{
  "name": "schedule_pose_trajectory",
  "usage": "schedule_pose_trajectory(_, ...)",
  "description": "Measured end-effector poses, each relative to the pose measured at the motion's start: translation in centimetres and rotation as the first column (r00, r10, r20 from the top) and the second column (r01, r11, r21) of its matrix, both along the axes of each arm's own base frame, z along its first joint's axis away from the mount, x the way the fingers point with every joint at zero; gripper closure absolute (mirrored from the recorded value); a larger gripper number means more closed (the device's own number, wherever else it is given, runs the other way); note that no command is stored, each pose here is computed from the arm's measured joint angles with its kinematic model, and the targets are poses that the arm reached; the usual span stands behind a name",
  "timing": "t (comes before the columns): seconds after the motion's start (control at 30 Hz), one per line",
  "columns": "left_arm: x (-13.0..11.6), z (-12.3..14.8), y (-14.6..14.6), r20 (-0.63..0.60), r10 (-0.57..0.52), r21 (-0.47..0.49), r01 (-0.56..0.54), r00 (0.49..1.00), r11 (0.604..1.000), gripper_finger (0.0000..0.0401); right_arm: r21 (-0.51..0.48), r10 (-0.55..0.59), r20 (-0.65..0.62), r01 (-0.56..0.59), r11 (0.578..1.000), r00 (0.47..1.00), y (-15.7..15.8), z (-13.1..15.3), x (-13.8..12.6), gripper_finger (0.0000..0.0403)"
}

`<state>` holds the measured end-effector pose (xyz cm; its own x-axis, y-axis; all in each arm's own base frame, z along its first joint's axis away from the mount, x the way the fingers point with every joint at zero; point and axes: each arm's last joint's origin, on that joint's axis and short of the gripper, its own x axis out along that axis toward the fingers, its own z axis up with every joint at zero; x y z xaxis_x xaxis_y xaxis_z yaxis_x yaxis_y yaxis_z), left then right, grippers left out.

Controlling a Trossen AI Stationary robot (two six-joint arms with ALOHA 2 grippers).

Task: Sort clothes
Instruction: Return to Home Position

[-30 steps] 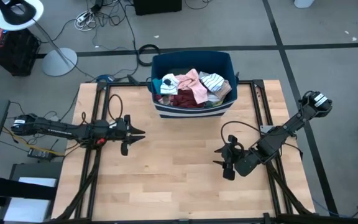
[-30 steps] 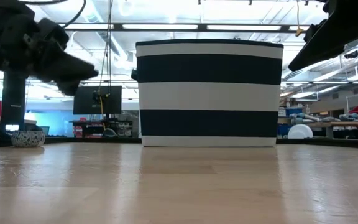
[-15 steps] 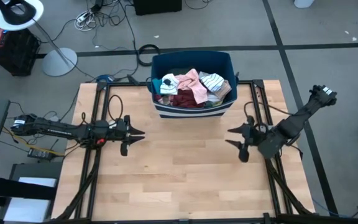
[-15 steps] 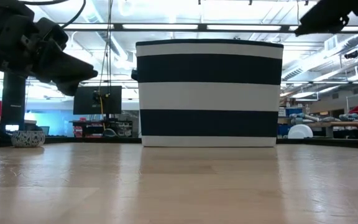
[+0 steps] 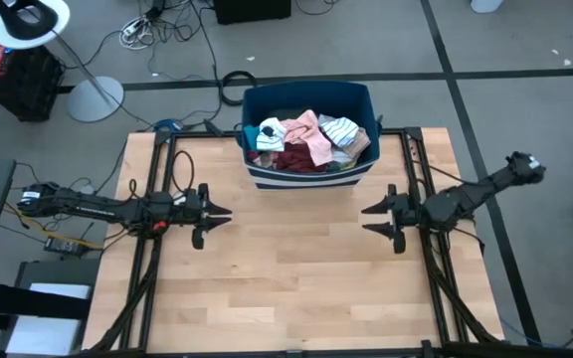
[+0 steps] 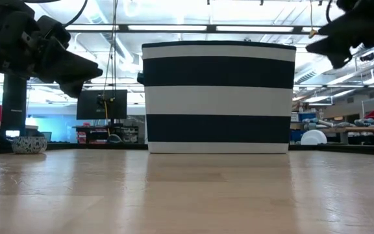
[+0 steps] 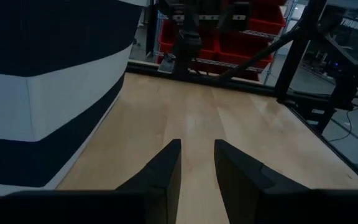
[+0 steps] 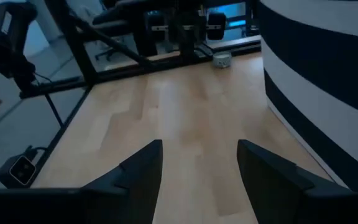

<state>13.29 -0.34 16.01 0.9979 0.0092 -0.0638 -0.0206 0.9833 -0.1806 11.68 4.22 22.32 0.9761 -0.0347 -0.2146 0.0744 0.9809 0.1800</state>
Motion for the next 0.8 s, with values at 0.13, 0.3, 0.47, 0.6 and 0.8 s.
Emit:
schedule_pose_trajectory(0.13, 0.0, 0.1, 0.0, 0.008, 0.0, 0.0, 0.0, 1.0, 1.0, 0.03, 0.013, 0.026, 0.0, -0.026, 1.0, 1.0, -1.3, -1.2, -0.3, 0.0195)
schedule_pose_trajectory(0.3, 0.0, 0.1, 0.0, 0.007, -0.001, -0.001, 0.001, 1.0, 1.0, 0.03, -0.005, 0.07, 0.032, -0.07, 0.998, 0.997, -2.3, -1.7, -0.7, 0.0195)
schedule_pose_trajectory(0.47, 0.0, 0.1, 0.0, 0.007, -0.001, -0.002, 0.001, 1.0, 1.0, 0.03, -0.014, 0.051, 0.054, -0.05, 0.999, 0.997, -3.0, -1.9, -1.5, 0.0195)
schedule_pose_trajectory(0.6, 0.0, 0.1, 0.0, 0.006, -0.002, 0.0, 0.002, 1.0, 1.0, 0.03, -0.007, 0.05, 0.057, -0.05, 0.999, 0.997, -3.1, -2.0, -2.3, 0.0195)
schedule_pose_trajectory(0.8, 0.0, 0.1, 0.0, 0.006, -0.019, 0.027, 0.018, 1.0, 0.999, 0.0299, 0.009, 0.056, 0.071, -0.057, 0.998, 0.996, -3.3, -2.1, -3.3, 0.0195)
